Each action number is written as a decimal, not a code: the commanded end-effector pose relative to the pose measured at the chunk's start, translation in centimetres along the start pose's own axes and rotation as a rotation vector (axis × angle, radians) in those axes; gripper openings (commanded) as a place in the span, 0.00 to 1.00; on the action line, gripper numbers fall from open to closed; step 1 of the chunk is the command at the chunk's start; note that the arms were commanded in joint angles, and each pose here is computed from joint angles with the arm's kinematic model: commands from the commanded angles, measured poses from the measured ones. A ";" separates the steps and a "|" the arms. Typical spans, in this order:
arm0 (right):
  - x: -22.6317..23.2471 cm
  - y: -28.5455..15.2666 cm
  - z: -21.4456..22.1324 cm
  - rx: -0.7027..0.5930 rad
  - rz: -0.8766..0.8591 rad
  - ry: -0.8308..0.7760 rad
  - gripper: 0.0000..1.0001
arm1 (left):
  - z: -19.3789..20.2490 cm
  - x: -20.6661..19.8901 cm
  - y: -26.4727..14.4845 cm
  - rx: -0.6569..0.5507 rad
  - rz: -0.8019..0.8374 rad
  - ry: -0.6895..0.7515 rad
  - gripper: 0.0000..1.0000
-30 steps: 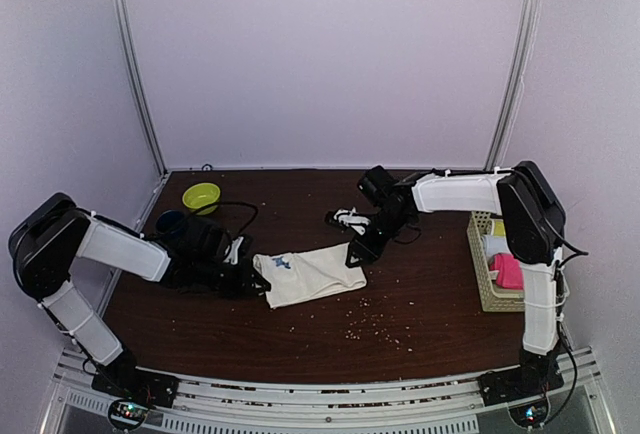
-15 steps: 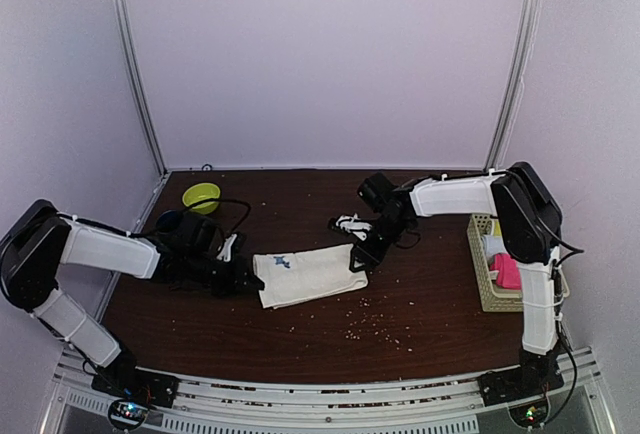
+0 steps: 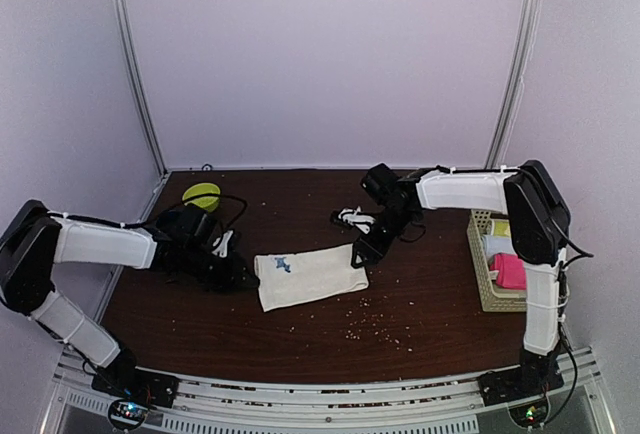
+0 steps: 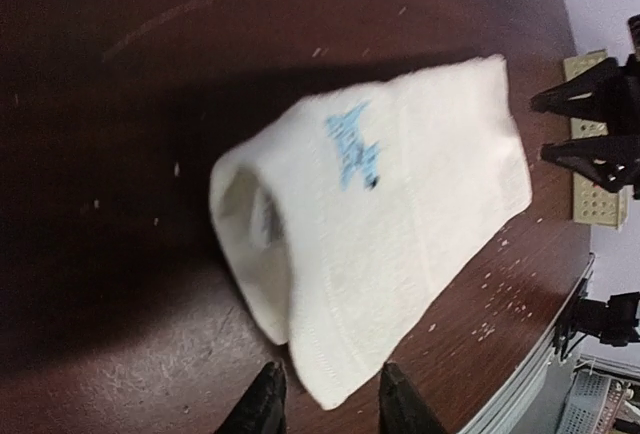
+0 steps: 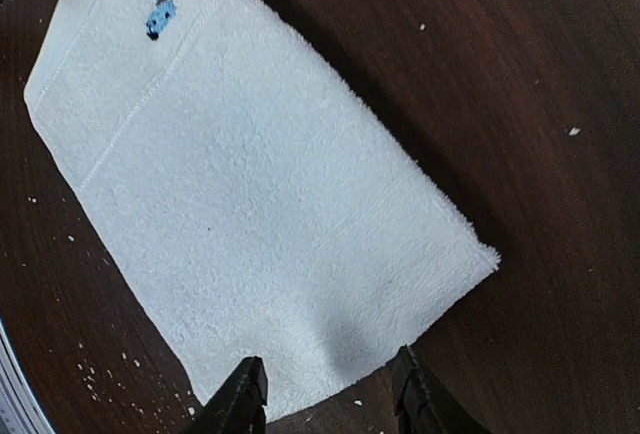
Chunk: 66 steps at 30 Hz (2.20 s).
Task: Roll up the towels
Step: Smooth out the towel at the center of the board, then move the towel to the center of the board.
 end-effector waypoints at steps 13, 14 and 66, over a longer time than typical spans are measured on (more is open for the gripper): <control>-3.3 2.2 -2.5 -0.003 0.053 -0.003 0.38 | -5.4 -2.3 3.5 -0.092 0.076 0.141 0.10; -3.3 2.5 -2.2 0.006 0.059 -0.001 0.37 | -5.6 -1.7 3.9 -0.103 0.063 0.138 0.09; -4.7 6.7 -6.2 -0.185 -0.136 0.133 0.26 | 4.8 -13.7 6.0 -0.164 0.252 0.931 0.32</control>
Point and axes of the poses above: each gripper's point midway between its finger pads, its own y axis out along the fingers, its own x axis along the line the jaws close on, z = x × y, the point moved 10 cm from there along -y, back along the fingers, and after that the axes turned 8 degrees about -y, right-handed, at the moved point
